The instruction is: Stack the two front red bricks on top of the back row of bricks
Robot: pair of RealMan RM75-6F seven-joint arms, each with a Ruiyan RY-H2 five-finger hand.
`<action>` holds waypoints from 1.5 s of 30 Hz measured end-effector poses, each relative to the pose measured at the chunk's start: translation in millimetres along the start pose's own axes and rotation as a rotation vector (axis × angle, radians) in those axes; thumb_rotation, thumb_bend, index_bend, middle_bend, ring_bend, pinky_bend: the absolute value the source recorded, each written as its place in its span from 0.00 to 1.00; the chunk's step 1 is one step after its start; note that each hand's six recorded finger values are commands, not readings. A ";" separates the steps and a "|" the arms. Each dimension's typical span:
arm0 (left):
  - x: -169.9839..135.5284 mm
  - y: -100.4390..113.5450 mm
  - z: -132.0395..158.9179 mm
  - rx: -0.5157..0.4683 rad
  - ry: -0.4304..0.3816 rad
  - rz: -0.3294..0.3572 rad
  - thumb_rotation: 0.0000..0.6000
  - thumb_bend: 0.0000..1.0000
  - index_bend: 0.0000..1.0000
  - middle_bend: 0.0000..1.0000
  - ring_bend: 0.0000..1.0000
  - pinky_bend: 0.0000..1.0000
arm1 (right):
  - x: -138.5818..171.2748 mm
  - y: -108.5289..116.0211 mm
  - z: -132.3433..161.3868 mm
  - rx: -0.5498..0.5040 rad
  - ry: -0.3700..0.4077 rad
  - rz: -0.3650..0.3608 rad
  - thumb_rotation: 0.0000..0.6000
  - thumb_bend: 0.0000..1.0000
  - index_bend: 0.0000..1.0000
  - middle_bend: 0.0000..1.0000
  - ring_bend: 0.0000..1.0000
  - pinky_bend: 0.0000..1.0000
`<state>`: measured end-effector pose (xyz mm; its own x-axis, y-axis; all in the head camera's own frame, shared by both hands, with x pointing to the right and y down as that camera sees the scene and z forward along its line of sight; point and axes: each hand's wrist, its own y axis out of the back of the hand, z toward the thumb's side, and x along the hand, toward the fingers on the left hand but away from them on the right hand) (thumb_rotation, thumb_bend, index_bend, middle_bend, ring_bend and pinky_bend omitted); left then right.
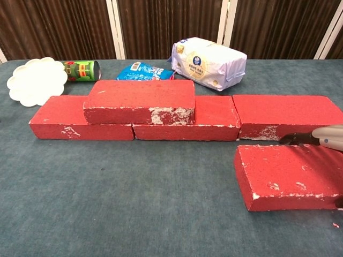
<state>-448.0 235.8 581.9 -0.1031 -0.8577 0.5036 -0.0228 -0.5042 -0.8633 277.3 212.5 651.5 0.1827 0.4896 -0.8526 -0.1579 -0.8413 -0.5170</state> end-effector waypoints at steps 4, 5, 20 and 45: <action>-0.2 0.2 0.0 0.000 0.000 0.001 1.00 0.23 0.00 0.00 0.00 0.06 | -0.2 -1.2 0.8 0.000 0.001 -0.003 1.00 0.13 0.19 0.28 0.26 0.00; -0.1 -0.1 0.0 0.000 0.000 0.000 1.00 0.23 0.00 0.00 0.00 0.06 | -0.4 -1.5 0.6 0.000 0.000 -0.003 1.00 0.14 0.19 0.29 0.26 0.00; -0.1 -0.5 0.9 -0.006 -0.002 -0.002 1.00 0.23 0.00 0.00 0.00 0.06 | 2.7 8.0 4.6 -0.027 0.013 -0.042 1.00 0.16 0.24 0.32 0.29 0.00; 1.9 -2.7 -1.3 -0.012 0.007 -0.018 1.00 0.23 0.00 0.00 0.00 0.06 | 16.4 106.6 5.7 -0.090 -0.010 -0.191 1.00 0.18 0.27 0.32 0.29 0.00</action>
<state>-449.4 235.7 585.1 -0.1097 -0.8479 0.5187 -0.0363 -0.5181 -0.8546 257.9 132.2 581.9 0.1911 0.6439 -0.7408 -0.0340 -0.7500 -0.6606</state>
